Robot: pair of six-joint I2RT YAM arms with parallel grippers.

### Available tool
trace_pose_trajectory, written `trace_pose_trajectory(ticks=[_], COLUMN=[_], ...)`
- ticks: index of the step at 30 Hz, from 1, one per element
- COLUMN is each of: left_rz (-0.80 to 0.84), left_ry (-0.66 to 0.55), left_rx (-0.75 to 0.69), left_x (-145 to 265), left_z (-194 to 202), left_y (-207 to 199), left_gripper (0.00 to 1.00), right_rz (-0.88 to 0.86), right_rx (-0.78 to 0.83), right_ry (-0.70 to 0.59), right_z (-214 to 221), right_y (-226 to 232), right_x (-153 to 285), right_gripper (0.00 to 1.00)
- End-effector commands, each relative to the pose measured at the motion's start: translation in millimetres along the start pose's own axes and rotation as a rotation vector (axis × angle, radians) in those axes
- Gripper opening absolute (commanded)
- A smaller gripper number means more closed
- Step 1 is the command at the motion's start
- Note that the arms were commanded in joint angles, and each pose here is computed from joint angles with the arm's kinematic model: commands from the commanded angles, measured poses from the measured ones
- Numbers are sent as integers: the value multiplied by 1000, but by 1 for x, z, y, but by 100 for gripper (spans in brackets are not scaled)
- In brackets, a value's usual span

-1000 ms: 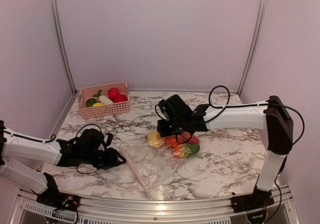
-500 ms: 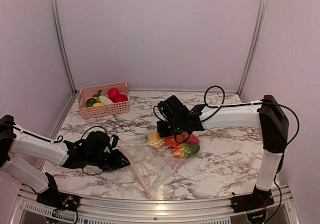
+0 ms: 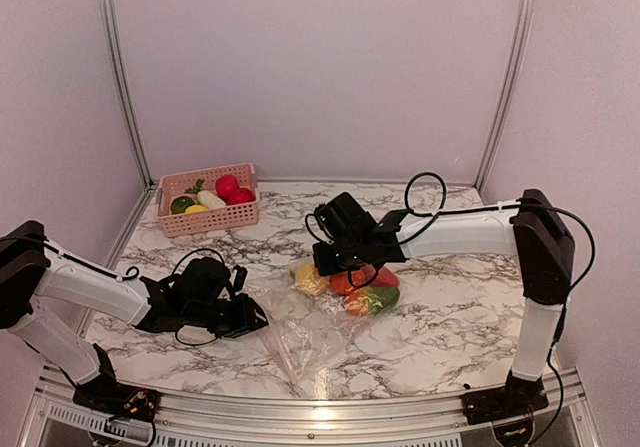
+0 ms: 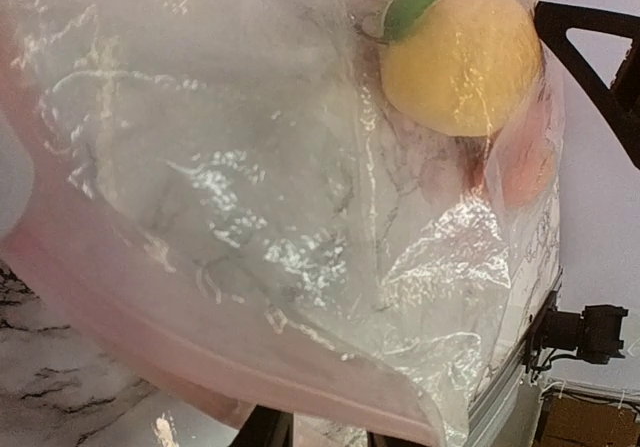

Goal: Open the zip-top bag and remove the fake food
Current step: Pick up the fake fruit from the zipper food storage bag.

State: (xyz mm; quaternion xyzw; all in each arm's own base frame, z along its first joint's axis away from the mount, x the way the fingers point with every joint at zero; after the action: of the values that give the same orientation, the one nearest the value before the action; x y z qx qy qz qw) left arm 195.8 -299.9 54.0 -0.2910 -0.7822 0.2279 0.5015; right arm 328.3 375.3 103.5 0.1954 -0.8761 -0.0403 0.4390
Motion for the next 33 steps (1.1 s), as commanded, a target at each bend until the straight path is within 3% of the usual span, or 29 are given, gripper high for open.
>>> trace_pose_trajectory(ticks=[1,9,22,33], left_rz=[20,7,9,12], left_ry=[-14,-29,-35,-46], left_rx=[-15,-5,-4,-3], left_x=[-4,-1,2,3], left_z=[-8,-10,-11,-13], left_y=[-8,-4,-4,-5], left_gripper=[26,30,30,30], right_rz=[10,60,90,74], right_rx=[18,7,-33,-34], right_ry=[63,97,120,126], right_z=[21,42,39,51], right_y=[1,-8,-16,-10], right_x=[-9,-18,-35,-20], right_gripper=[31,31,29,26])
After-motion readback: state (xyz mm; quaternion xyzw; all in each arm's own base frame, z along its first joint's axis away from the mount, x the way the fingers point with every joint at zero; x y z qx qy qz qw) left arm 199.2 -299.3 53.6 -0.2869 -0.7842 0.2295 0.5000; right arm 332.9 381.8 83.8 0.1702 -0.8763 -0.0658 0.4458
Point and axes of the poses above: each gripper's point midway between its finger pads, its own x axis back along the fingers, its own y axis along the line the jaws close on, z = x × y, the point moved 1 cm from there along x, back along the fingers, and after that the axes turned 8 degrees about -x, right-handed, at the moved point
